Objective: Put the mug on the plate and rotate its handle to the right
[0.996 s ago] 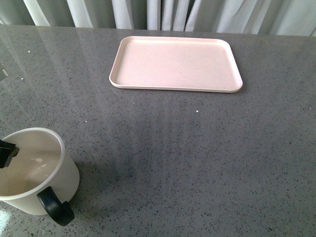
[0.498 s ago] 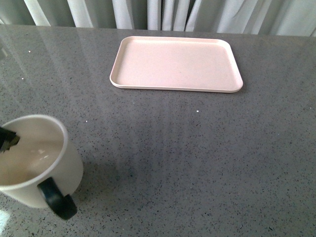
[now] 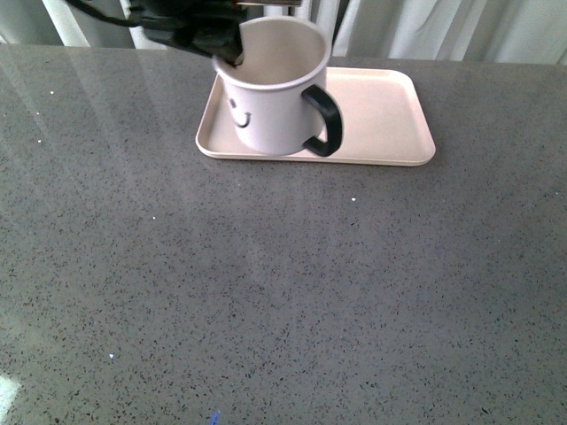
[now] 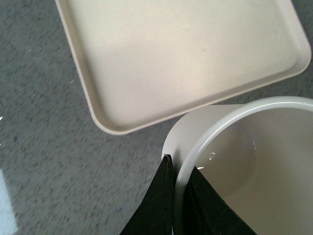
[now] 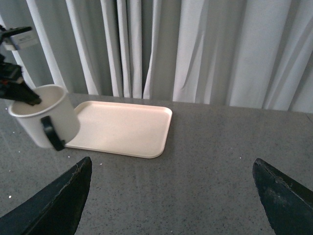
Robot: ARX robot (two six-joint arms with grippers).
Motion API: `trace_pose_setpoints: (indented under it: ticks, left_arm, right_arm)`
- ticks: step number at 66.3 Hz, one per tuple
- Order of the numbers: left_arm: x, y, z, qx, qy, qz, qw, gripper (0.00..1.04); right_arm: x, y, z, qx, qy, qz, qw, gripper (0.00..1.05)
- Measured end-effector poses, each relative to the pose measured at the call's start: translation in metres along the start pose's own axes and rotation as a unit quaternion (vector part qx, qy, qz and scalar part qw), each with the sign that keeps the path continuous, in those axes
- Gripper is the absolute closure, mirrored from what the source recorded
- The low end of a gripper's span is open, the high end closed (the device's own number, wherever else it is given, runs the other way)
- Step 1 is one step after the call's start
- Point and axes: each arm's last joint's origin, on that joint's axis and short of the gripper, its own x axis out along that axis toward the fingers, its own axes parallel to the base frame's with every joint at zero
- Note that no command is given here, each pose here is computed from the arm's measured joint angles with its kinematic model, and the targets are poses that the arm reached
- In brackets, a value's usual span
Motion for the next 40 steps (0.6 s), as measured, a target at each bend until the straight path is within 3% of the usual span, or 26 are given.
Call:
trace_pose_setpoints:
  ticks: [6,40]
  left_arm:
    - [0.009,-0.005,0.0107,-0.008,-0.008,-0.003,1.0,1.03]
    - [0.0103,-0.0039,0.0126,-0.022,-0.01,0.0,1.0,1.03]
  right_arm:
    - [0.0,0.0,0.0,0.0,0.0,0.0,1.0,0.09]
    - [0.0,0.0,0.0,0.0,0.0,0.0,1.0,0.09]
